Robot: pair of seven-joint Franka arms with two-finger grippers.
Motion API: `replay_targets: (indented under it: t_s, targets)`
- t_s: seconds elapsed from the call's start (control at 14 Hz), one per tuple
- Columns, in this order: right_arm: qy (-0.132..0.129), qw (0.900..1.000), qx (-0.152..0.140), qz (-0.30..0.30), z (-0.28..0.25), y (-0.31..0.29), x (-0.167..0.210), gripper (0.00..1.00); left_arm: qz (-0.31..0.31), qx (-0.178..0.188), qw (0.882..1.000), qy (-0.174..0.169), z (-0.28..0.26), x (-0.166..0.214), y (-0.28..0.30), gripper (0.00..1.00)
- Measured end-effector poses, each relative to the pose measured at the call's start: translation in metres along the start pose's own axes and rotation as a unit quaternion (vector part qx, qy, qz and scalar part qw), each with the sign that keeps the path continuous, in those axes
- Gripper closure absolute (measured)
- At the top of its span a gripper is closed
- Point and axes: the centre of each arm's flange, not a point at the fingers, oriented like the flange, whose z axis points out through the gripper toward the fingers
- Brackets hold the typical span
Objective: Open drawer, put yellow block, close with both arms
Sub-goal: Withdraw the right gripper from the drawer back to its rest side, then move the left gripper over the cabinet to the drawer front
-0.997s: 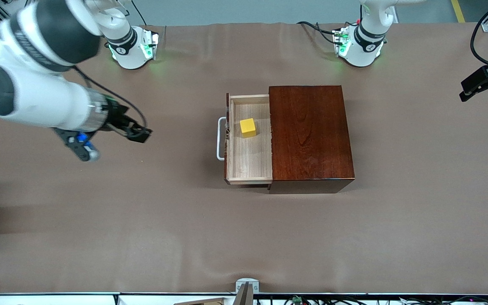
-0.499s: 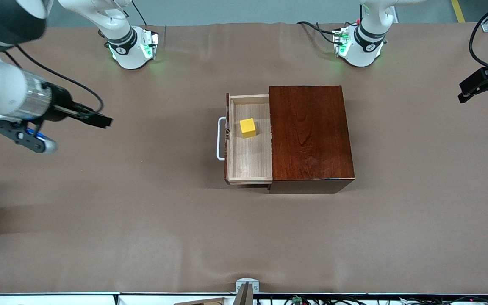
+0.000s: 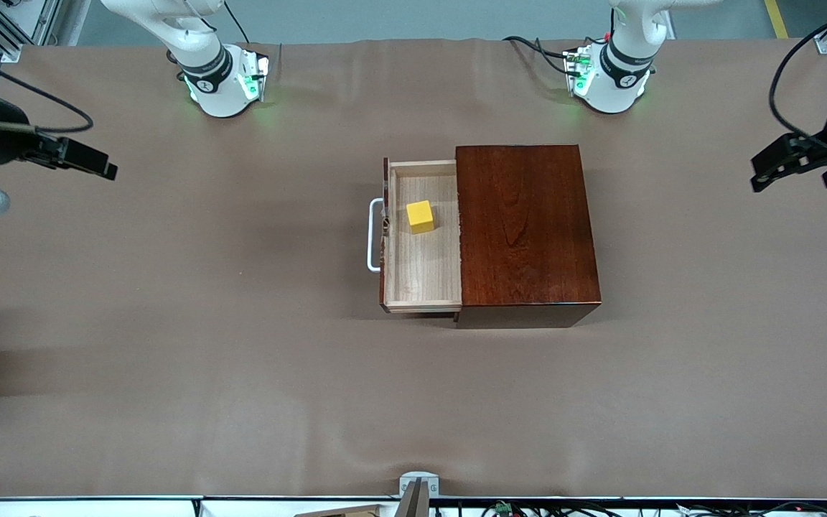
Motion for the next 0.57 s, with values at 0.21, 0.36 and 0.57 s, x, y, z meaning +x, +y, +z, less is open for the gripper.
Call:
replay_targets:
  t_s: [0.21, 0.36, 0.57]
  targets:
    - [0.026, 0.999, 0.003, -0.028, 0.01, 0.006, -0.006, 0.0, 0.017, -0.005, 1.0, 0.014, 0.007, 0.012, 0.026, 0.0]
    - [0.035, 0.998, 0.002, -0.048, 0.023, 0.012, -0.01, 0.0, 0.014, -0.01, 1.0, 0.025, 0.01, 0.018, 0.044, 0.0]
    - [0.035, 0.993, 0.0, -0.113, 0.027, 0.04, -0.01, 0.0, -0.012, -0.021, 0.999, 0.034, 0.016, 0.023, 0.079, 0.0]
